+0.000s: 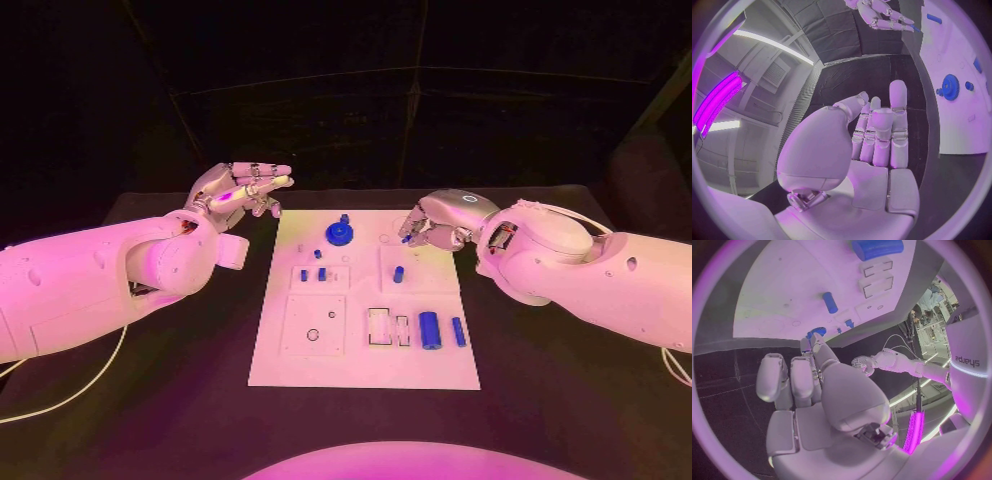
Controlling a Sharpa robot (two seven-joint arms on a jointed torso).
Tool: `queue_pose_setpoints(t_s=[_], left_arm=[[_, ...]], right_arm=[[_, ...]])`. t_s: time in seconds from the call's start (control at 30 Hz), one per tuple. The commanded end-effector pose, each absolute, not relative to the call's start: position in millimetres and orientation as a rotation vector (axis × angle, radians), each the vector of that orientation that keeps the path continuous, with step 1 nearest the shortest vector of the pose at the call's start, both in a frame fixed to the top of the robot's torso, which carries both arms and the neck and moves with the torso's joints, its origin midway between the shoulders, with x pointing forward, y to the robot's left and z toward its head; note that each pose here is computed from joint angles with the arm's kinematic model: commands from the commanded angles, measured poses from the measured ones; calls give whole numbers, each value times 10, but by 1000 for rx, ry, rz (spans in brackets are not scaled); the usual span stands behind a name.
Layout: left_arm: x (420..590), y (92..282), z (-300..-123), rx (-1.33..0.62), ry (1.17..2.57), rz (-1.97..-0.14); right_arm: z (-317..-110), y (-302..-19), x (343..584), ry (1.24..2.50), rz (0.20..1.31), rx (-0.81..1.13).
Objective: Assemble the parts on the task board
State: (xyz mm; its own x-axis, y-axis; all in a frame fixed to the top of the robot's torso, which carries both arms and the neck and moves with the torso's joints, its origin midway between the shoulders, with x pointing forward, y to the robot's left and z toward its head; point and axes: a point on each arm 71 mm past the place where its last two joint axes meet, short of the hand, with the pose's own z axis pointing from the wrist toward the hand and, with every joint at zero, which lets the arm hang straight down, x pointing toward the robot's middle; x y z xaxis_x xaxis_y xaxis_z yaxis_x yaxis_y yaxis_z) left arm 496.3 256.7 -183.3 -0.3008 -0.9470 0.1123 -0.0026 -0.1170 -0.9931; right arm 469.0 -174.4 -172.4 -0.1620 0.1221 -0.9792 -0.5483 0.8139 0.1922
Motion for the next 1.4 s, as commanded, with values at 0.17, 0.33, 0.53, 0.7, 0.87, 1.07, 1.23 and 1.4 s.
queue_pose_setpoints(t_s=[0.17,0.33,0.53,0.7,0.87,1.07,1.23,1.4], left_arm=[[4961,2546,-1819,-1119,1364,-1551],[4961,2535,-1819,-1119,1367,-1553],[4961,2524,-1814,-1118,1368,-1556],[4959,2513,-1808,-1116,1367,-1558],[4961,2499,-1795,-1109,1355,-1558],[4956,2466,-1780,-1099,1342,-1565],[4956,2450,-1775,-1095,1338,-1569],[4956,2436,-1772,-1092,1335,-1571]], right_arm=[[-1654,-1588,4607,1623,671,-336],[-1654,-1409,4568,1642,722,-347],[-1655,-1177,4524,1654,804,-365],[-1711,-950,4463,1679,862,-408],[-1843,-802,4403,1715,893,-449],[-2005,-671,4328,1751,928,-486],[-2104,-617,4281,1788,938,-507],[-2167,-594,4263,1814,932,-521]])
